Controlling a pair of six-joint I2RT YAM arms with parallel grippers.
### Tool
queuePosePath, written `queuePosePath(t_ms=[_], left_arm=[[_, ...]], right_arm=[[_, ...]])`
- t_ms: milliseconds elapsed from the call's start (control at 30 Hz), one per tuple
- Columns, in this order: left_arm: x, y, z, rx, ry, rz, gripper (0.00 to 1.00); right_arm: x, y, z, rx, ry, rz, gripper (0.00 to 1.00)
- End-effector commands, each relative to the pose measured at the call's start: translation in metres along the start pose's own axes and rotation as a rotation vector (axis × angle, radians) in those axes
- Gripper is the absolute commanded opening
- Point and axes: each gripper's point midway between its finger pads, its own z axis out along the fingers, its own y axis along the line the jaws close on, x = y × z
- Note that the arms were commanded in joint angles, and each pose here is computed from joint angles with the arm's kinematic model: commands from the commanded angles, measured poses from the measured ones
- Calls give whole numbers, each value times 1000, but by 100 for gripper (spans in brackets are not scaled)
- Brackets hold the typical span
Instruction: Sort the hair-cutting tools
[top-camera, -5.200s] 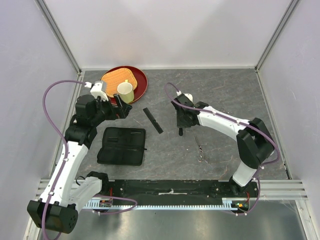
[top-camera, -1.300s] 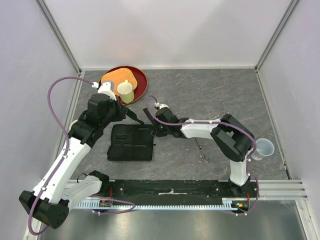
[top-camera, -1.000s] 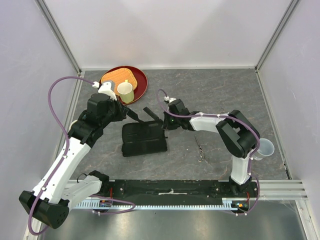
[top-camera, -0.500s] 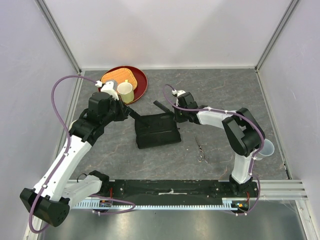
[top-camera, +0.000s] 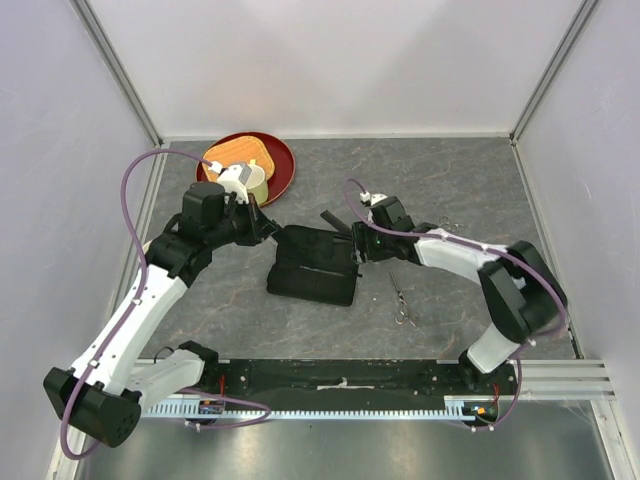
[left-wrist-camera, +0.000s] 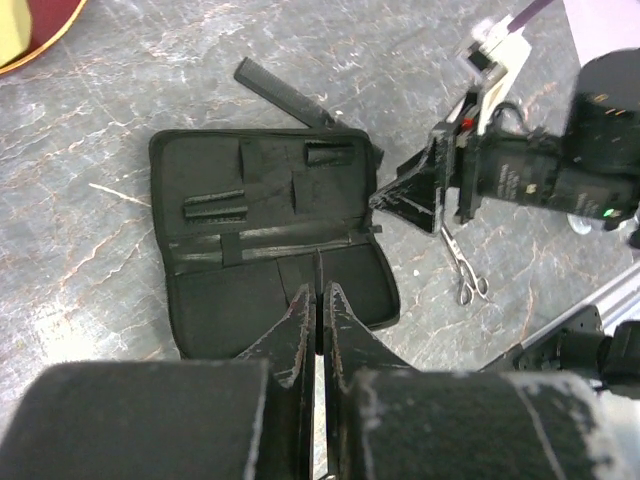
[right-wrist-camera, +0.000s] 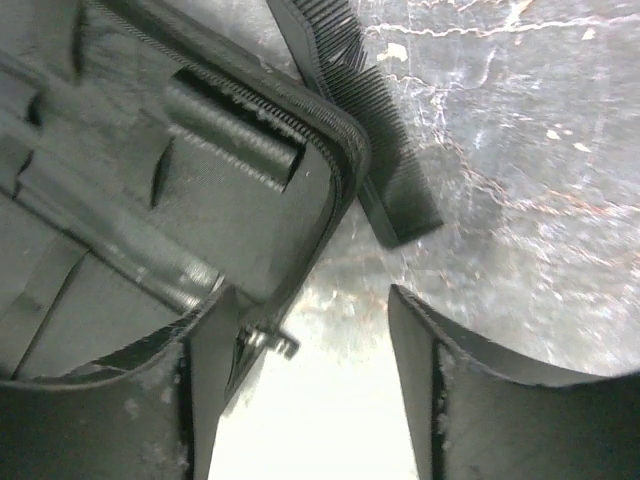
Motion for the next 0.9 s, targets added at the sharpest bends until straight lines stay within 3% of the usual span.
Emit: queuePosePath(t_ms=[0, 200, 333, 400, 433, 500, 667, 733, 867], left_arm=[[-22, -28, -19, 142, -66, 142, 2], [-26, -41, -31, 201, -93, 141, 2], [-24, -46, -35, 218, -90, 83, 2], [-23, -41, -34, 186, -91, 57, 2], [-19, -37, -33, 170, -86, 33, 2], [-17, -27, -33, 112, -94, 2, 2], [-7, -4, -36, 3, -113, -76, 2], [-1, 4, -35, -37, -105, -102, 2], [11, 15, -33, -85, -76, -138, 2]], right_arm=[[-53, 23, -63, -54, -171, -14, 72], [-82, 57, -142, -223, -347, -53, 84], [-79, 83, -168, -383, -376, 53, 87], [-71, 95, -163, -445, -346, 147, 81], [-65, 100, -159, -460, -324, 162, 72], [-43, 108, -135, -418, -236, 175, 64], [5, 120, -81, -312, -83, 190, 28], [18, 116, -64, -281, -41, 218, 20], [44, 101, -41, -205, 30, 238, 15]])
